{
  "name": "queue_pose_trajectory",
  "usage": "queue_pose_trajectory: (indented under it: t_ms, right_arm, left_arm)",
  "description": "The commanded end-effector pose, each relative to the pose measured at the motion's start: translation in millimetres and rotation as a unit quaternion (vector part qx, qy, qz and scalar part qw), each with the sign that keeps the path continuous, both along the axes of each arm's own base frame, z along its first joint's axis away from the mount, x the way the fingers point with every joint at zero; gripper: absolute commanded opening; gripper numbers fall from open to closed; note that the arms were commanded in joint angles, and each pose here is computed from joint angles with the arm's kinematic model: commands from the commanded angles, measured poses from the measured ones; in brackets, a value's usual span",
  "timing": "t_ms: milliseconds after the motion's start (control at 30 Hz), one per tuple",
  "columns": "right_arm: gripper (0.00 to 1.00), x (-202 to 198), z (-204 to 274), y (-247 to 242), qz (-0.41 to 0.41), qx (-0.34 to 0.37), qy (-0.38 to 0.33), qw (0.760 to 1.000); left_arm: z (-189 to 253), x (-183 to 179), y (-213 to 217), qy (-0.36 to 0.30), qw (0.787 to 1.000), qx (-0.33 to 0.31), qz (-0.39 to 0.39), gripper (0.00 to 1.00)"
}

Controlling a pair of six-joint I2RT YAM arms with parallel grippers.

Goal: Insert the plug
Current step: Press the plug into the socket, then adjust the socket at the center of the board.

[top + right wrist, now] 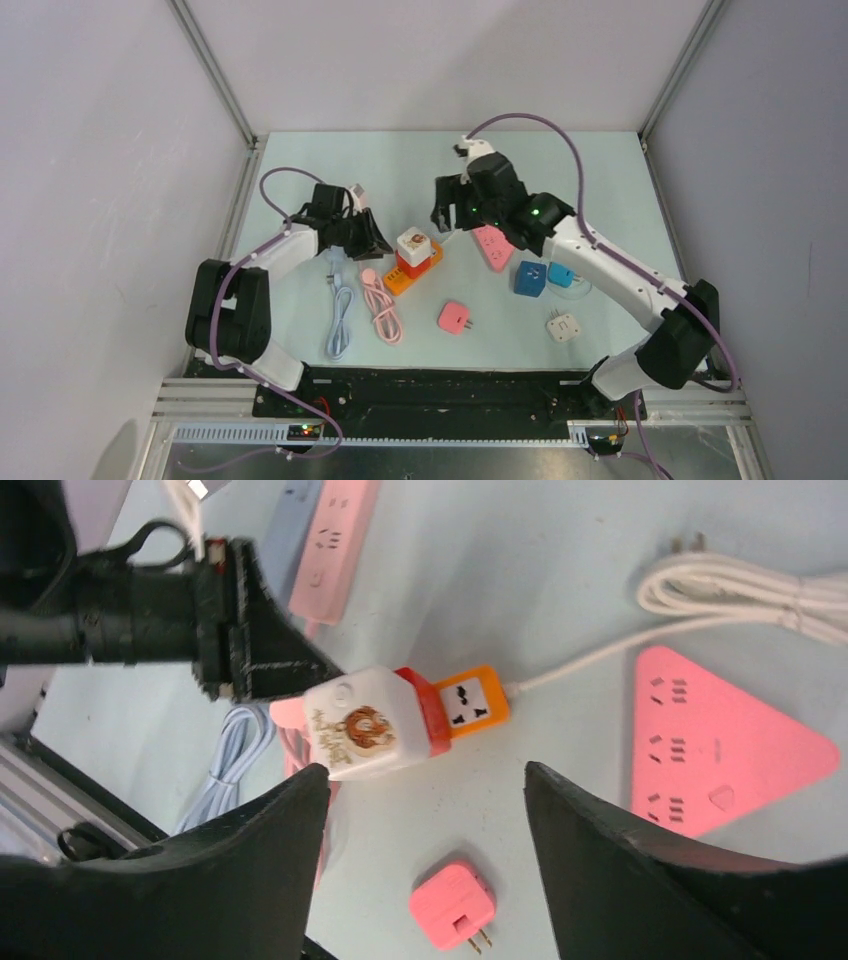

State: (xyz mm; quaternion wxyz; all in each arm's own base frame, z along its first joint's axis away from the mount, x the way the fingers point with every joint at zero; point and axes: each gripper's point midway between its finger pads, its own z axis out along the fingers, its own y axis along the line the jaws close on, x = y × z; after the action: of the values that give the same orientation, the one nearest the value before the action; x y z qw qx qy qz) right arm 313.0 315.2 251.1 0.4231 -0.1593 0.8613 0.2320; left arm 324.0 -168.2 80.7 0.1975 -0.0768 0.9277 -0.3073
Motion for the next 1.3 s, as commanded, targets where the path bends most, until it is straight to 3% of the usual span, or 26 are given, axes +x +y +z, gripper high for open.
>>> queue_pose_trajectory:
  t_ms: [0,233,700,867,1267]
  right_arm:
    - [0.72,-3,-10,-23,-0.054,0.031,0.047,0.997]
    - [0.66,-11,-21,-38,-0.071,0.037,0.062,0.995]
    - [0.65,-21,-37,-49,-0.089,0.046,0.075,0.992]
    - [0.66,-26,-47,-55,-0.098,0.041,0.086,0.991]
    - [0.66,-31,-56,-58,-0.104,0.043,0.096,0.989]
  left_arm:
    - [0,-18,-12,-0.005,1.0,0.004,-0.026,0.35]
    - [-19,-33,-2,0.023,0.999,0.036,0.008,0.21]
    - [-30,-50,-19,0.049,0.998,0.043,-0.018,0.15]
    - [-33,-53,3,0.041,0.994,0.097,0.009,0.27]
    - [-55,-72,18,0.08,0.988,0.126,0.037,0.4]
